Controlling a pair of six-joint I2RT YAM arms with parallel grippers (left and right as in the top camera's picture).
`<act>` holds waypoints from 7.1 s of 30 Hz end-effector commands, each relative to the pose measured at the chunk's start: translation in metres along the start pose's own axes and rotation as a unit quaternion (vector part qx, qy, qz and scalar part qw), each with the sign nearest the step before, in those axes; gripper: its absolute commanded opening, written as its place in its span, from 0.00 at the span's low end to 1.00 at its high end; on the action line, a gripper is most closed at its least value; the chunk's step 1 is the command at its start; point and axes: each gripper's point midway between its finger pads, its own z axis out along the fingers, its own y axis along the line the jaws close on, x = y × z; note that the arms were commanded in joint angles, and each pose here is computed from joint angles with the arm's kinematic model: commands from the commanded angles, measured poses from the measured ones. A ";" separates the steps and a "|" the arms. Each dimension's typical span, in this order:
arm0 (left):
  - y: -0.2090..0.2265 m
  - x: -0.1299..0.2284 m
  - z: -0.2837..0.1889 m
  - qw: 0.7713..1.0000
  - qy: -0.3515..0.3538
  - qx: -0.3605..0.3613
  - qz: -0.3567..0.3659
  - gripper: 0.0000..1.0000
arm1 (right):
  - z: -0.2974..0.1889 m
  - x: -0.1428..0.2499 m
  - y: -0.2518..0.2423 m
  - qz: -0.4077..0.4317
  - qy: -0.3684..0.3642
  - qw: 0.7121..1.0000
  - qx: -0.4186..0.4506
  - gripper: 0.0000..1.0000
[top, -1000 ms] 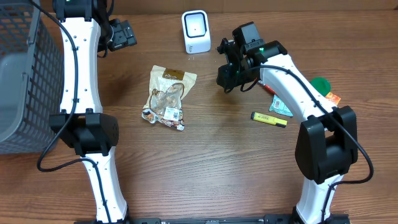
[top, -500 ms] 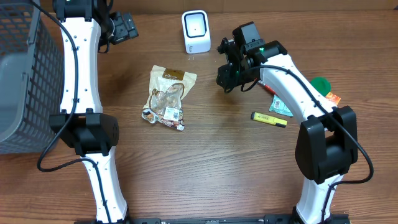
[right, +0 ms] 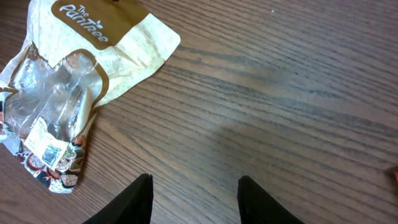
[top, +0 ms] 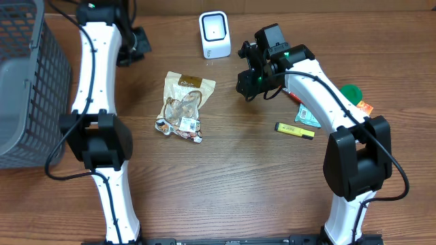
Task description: Scan the item barcode
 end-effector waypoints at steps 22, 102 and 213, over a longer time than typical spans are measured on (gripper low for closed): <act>-0.096 0.078 0.097 0.984 0.017 0.023 0.178 0.04 | -0.014 -0.005 -0.004 -0.002 -0.010 1.000 0.022 0.52; 0.029 0.093 0.074 0.990 0.111 -0.082 0.024 0.04 | -0.006 0.025 -0.004 0.117 0.037 0.992 -0.011 0.74; -0.042 0.175 0.108 0.974 0.157 -0.064 0.150 0.04 | 0.065 0.103 0.078 0.280 0.133 0.916 -0.255 0.78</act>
